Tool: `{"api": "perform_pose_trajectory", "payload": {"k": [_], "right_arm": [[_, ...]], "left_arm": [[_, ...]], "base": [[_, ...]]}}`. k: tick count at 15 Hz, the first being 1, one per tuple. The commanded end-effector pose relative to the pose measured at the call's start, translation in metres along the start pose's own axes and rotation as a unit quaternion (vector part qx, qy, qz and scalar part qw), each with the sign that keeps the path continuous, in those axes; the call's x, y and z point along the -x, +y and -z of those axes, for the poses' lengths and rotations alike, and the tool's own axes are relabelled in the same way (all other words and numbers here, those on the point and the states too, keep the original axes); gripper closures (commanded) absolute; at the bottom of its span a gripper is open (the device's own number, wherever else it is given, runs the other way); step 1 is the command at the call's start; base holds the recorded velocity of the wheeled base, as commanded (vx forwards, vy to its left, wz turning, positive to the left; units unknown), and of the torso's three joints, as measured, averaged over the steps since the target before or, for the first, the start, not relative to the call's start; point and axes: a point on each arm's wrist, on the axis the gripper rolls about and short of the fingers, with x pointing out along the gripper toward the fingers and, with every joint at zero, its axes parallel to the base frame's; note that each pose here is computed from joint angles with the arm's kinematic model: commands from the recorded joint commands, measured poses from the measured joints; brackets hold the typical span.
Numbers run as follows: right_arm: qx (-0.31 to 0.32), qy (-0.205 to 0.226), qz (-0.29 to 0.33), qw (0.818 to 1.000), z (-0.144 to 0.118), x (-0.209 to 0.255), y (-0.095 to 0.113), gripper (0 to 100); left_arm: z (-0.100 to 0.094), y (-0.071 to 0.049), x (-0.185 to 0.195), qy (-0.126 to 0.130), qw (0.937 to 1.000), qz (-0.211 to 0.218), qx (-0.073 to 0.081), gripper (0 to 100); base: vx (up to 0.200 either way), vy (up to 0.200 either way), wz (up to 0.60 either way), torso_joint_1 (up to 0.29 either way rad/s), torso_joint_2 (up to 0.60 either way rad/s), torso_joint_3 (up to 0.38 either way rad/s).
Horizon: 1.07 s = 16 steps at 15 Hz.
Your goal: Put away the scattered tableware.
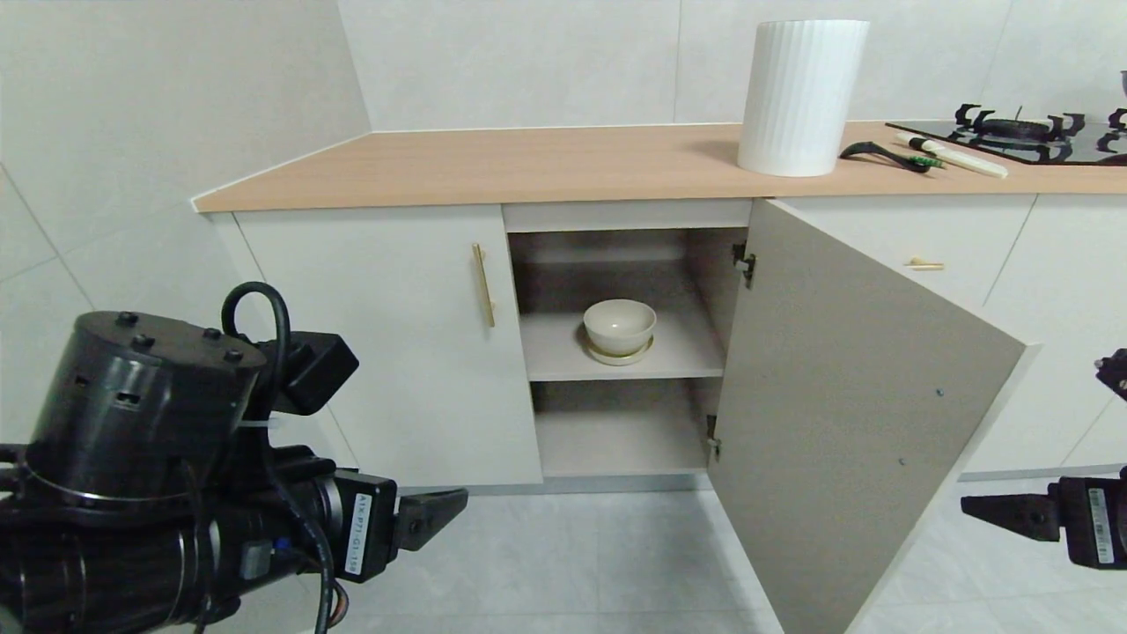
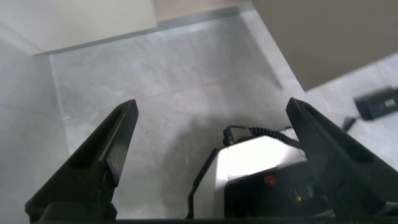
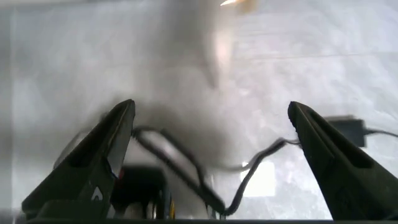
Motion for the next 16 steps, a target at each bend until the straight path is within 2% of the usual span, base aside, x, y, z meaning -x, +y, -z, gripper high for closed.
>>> {"api": "perform_pose_trajectory", "payload": {"k": [1, 3, 9, 13, 16], "right_arm": [[-0.023, -0.022, 0.032, 0.999, -0.012, -0.001, -0.013, 0], [-0.046, -0.043, 0.061, 0.996, -0.021, -0.004, -0.025, 0], [-0.087, -0.058, 0.107, 0.989, -0.038, -0.035, -0.046, 0], [-0.125, -0.074, 0.103, 0.984, -0.045, -0.057, -0.048, 0], [-0.138, -0.063, 0.098, 0.984, -0.045, -0.067, -0.045, 0]], "left_arm": [[0.000, 0.000, 0.000, 0.000, 1.0000, 0.000, 0.000, 0], [0.000, 0.000, 0.000, 0.000, 1.0000, 0.000, 0.000, 0], [0.000, 0.000, 0.000, -0.001, 1.0000, 0.000, 0.000, 0], [-0.001, 0.000, 0.001, -0.003, 1.0000, 0.001, 0.001, 0], [-0.001, 0.001, 0.001, -0.003, 1.0000, -0.001, 0.003, 0]], "base": [[0.000, 0.000, 0.00, 0.000, 0.00, 0.000], [0.000, 0.000, 0.00, 0.000, 0.00, 0.000], [0.000, 0.000, 0.00, 0.000, 0.00, 0.000], [0.000, 0.000, 0.00, 0.000, 0.00, 0.000], [0.000, 0.000, 0.00, 0.000, 0.00, 0.000]]}}
